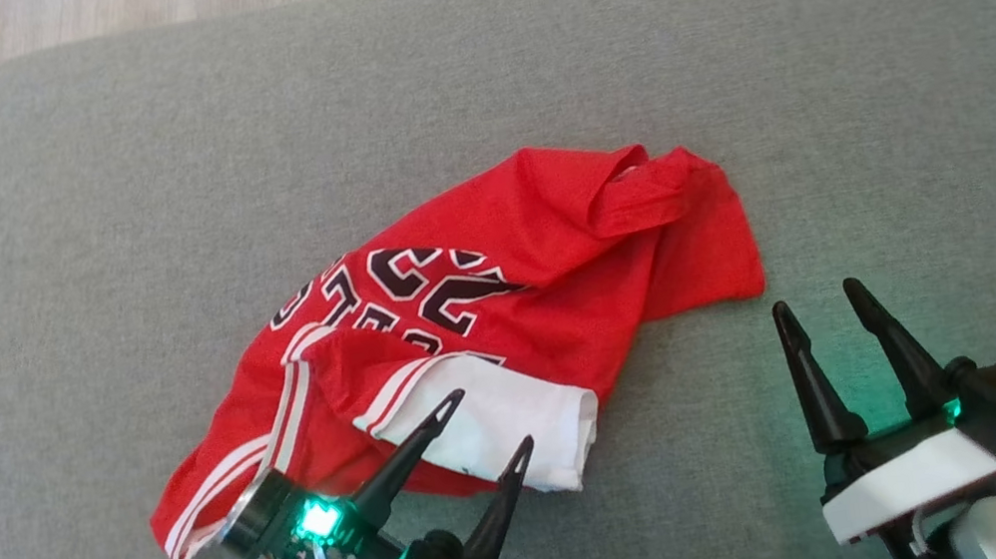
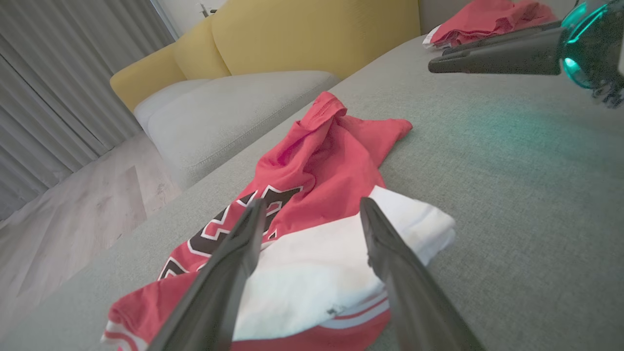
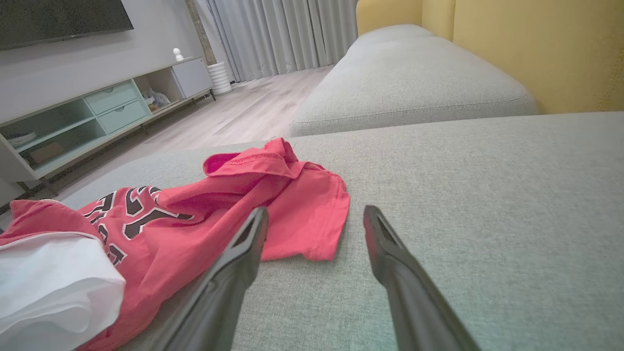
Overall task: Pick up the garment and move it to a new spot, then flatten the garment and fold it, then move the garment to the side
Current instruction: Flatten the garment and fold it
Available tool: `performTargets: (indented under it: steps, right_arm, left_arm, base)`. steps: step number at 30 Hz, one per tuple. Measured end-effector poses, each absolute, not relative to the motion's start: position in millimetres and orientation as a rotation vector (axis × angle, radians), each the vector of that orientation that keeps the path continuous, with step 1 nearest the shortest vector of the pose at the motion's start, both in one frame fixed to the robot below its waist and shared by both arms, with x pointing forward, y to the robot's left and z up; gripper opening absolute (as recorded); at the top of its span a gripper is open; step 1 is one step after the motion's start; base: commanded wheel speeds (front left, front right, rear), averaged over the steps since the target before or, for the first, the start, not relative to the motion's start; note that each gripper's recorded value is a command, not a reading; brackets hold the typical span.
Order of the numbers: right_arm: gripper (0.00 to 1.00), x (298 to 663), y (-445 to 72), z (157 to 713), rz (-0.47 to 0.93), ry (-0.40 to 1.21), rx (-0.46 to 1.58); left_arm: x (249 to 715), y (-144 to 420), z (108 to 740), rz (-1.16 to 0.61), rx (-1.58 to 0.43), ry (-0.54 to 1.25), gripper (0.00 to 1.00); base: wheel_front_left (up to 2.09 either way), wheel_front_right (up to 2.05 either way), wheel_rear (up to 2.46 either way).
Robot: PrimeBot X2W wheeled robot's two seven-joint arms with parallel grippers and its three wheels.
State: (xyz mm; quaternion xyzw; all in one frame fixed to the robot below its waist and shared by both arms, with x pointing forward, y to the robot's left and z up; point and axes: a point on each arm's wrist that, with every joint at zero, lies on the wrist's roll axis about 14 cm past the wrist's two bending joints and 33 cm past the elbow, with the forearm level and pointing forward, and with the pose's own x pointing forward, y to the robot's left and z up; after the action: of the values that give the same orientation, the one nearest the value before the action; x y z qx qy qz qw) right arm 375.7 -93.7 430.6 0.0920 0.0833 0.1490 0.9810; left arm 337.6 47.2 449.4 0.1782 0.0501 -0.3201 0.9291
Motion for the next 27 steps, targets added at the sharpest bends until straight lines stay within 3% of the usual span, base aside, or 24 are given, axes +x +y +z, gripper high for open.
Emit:
performTargets:
  steps: [13,27]
  right_arm:
    - [1.00,366.5,-102.2,430.6,0.269,0.172,0.192]
    - [1.00,363.1,-111.4,431.1,0.239,0.170,0.190]
  left_arm:
    - [318.7,41.1,427.4,-0.812,0.556,0.159,1.00]
    - [325.6,83.3,411.6,-0.752,0.698,0.252,1.00]
  base:
    - [0.00,0.00,0.00]
    - [0.00,0.00,0.00]
